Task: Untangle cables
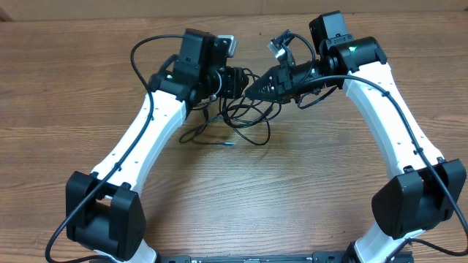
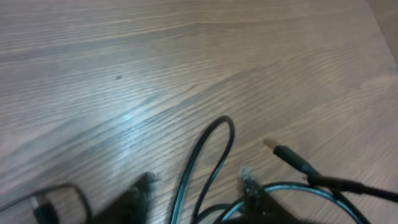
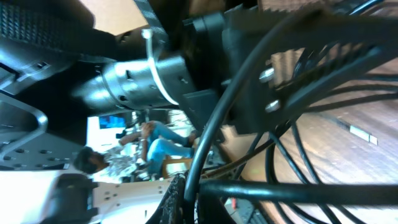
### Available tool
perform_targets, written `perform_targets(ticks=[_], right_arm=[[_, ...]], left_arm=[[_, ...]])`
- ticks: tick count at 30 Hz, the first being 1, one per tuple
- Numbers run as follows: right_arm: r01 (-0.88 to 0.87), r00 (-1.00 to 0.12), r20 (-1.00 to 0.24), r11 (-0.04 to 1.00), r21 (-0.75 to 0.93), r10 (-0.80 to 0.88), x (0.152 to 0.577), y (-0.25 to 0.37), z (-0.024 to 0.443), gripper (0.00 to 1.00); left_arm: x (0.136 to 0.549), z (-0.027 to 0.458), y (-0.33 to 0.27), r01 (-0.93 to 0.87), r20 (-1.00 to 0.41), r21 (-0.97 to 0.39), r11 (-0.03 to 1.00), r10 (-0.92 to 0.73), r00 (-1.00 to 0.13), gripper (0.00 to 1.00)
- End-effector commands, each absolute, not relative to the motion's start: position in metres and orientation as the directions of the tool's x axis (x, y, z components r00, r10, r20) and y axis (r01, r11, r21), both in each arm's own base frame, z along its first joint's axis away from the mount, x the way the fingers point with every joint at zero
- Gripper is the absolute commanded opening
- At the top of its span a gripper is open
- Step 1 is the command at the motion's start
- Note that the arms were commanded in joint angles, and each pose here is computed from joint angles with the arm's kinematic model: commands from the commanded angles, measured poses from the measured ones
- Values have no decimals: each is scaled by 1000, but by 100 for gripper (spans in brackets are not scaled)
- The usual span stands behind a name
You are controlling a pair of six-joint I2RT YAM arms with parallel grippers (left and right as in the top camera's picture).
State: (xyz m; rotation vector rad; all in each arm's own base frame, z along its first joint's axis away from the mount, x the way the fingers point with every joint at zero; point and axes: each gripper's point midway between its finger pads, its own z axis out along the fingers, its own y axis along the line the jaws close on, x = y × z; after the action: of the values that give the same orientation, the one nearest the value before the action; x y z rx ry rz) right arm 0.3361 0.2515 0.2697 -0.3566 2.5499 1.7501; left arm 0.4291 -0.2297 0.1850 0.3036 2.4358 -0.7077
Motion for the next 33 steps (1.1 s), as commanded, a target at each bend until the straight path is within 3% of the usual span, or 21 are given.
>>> perform_targets(ticks=[1, 6, 10, 13, 20, 24, 28, 33], right_arm=[[-220, -966, -175, 248, 943, -191, 325, 254, 299, 4], [-190, -975, -136, 339, 921, -176, 326, 249, 283, 4], [-124, -992, -99, 655, 746, -74, 345, 219, 232, 5], [-64, -995, -98, 768, 637, -2, 356, 204, 214, 22], [-109, -990, -139, 808, 579, -34, 356, 213, 207, 66], [-134, -980, -193, 843, 521, -37, 365, 211, 203, 75], [-169, -965, -257, 864, 474, -48, 376, 216, 195, 79], [-152, -959, -285, 843, 516, 1, 387, 238, 177, 85]], left_arm=[[436, 189, -233, 372, -614, -402, 837, 55, -787, 7], [454, 197, -217, 343, -659, -372, 862, 15, -752, 4], [468, 212, -188, 196, -621, -482, 854, -175, -764, 4], [469, 217, -178, 121, -550, -582, 804, -279, -787, 4], [461, 210, -169, 8, -425, -657, 753, -362, -830, 4], [452, 213, -181, -24, -331, -728, 685, -383, -862, 4], [451, 223, -184, -164, -157, -818, 551, -488, -859, 4], [442, 275, -204, 50, -175, -935, 352, -332, -927, 4]])
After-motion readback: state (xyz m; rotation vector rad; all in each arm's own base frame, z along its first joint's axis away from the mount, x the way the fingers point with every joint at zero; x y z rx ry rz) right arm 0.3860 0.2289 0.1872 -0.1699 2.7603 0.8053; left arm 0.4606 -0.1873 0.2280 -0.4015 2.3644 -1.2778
